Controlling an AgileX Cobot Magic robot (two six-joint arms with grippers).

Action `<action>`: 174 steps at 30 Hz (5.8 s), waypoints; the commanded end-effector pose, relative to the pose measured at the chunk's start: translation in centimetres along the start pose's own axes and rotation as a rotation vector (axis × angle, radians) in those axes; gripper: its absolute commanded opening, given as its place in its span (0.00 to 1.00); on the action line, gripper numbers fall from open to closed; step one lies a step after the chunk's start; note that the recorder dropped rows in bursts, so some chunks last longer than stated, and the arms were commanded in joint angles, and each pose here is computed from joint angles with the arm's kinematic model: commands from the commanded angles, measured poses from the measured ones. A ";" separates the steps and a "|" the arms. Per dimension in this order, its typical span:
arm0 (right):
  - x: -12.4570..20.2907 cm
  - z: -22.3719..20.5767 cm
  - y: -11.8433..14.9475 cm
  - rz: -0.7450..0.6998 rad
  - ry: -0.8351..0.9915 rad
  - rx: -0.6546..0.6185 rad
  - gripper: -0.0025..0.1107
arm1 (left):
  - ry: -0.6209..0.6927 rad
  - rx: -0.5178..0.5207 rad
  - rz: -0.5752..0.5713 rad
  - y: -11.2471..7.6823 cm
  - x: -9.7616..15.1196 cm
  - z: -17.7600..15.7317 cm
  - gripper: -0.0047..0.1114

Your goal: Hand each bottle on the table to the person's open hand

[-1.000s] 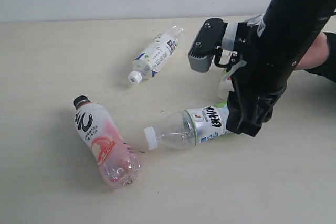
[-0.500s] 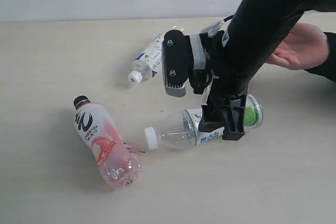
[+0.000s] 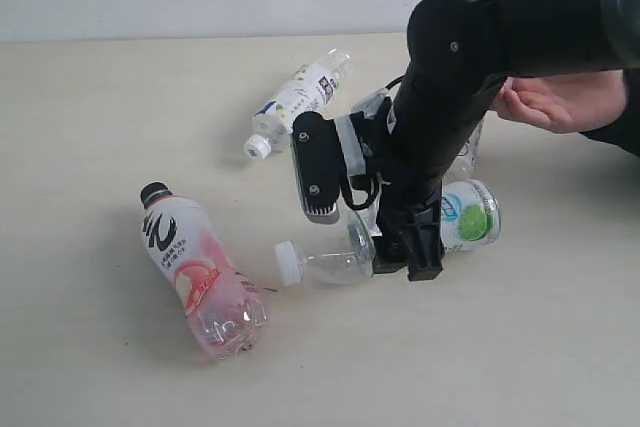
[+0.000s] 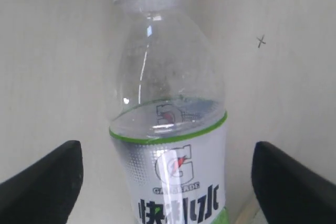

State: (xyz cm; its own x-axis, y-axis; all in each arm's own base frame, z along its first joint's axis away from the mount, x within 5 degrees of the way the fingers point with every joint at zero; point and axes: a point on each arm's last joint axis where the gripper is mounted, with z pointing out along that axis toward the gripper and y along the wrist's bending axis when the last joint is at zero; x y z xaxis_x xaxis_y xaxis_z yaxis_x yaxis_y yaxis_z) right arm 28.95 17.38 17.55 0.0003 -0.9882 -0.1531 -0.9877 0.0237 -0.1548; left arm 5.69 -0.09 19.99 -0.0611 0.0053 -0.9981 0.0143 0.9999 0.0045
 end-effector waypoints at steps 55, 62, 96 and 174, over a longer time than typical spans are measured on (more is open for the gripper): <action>7.4 -16.3 -1.6 1.294 -0.016 0.410 0.02 | -0.008 -0.001 0.000 0.0 -0.1 -0.1 0.04; 10.9 -16.3 -5.2 1.458 -0.046 0.354 0.02 | -0.008 -0.001 0.000 0.0 -0.1 -0.1 0.04; 14.5 -6.7 -14.2 1.517 0.122 0.185 0.02 | -0.008 -0.001 0.000 0.0 -0.1 -0.1 0.04; 13.0 -18.4 25.8 0.925 -0.819 0.788 0.04 | -0.008 -0.001 0.000 0.0 -0.1 -0.1 0.04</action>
State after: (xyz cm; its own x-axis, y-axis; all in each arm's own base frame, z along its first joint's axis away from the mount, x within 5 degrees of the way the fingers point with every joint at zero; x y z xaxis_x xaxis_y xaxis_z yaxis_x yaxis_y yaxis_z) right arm 1.50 2.51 29.62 -0.2744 -0.2059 -0.9393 -0.3648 0.9261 -0.0964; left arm 5.69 -0.09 19.99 -0.0611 0.0053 -0.9981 0.0143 0.9999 0.0045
